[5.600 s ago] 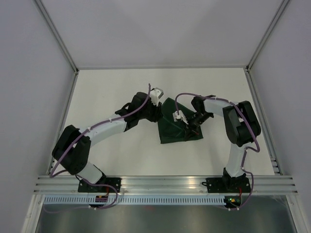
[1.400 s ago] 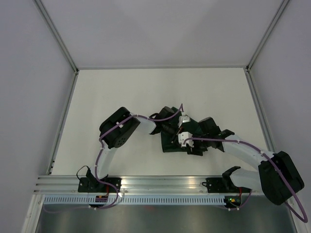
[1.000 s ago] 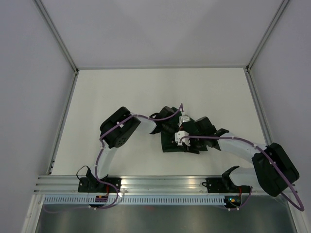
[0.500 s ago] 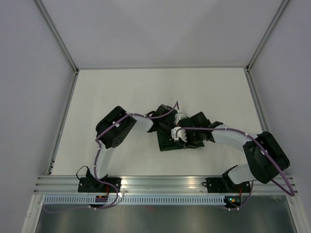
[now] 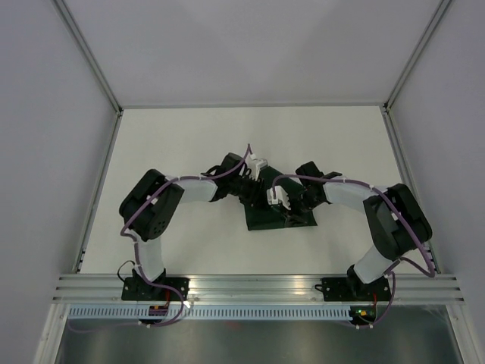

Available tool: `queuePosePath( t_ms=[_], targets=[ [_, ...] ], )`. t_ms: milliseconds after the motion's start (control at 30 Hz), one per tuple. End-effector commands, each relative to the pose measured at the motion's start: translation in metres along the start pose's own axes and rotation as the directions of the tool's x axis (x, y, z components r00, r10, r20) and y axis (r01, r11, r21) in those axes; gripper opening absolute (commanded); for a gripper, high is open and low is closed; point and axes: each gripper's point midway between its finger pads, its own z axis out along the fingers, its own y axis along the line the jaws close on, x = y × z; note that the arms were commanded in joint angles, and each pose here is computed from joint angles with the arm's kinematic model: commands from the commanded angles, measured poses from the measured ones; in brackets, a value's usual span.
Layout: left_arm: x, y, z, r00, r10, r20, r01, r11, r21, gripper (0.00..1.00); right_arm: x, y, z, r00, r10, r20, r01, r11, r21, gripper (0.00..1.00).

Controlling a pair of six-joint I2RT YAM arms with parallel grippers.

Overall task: Fold the napkin, place the utensils inside, and roll it up
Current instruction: Roll the napkin at the center of the board.

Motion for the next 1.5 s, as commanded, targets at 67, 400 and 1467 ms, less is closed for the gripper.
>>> queuePosePath(
  t_ms=[67, 400, 1467],
  targets=[
    [-0.043, 0.018, -0.062, 0.971, 0.033, 0.238, 0.023, 0.973, -0.228, 0.43, 0.033, 0.019, 0.003, 0.988, 0.11, -0.104, -0.124, 0.982, -0.142, 0.04],
    [-0.084, -0.02, -0.147, 0.788, 0.425, 0.444, -0.166, 0.843, -0.512, 0.42, 0.044, 0.003, 0.007, 0.946, 0.279, -0.164, -0.318, 0.9, -0.3, 0.03],
    [0.015, -0.061, 0.027, 0.345, 0.913, -0.217, -0.838, 0.195, -0.51, 0.56, 0.058, -0.029, 0.021, 0.843, 0.45, -0.295, -0.534, 0.766, -0.358, 0.03]
  ],
)
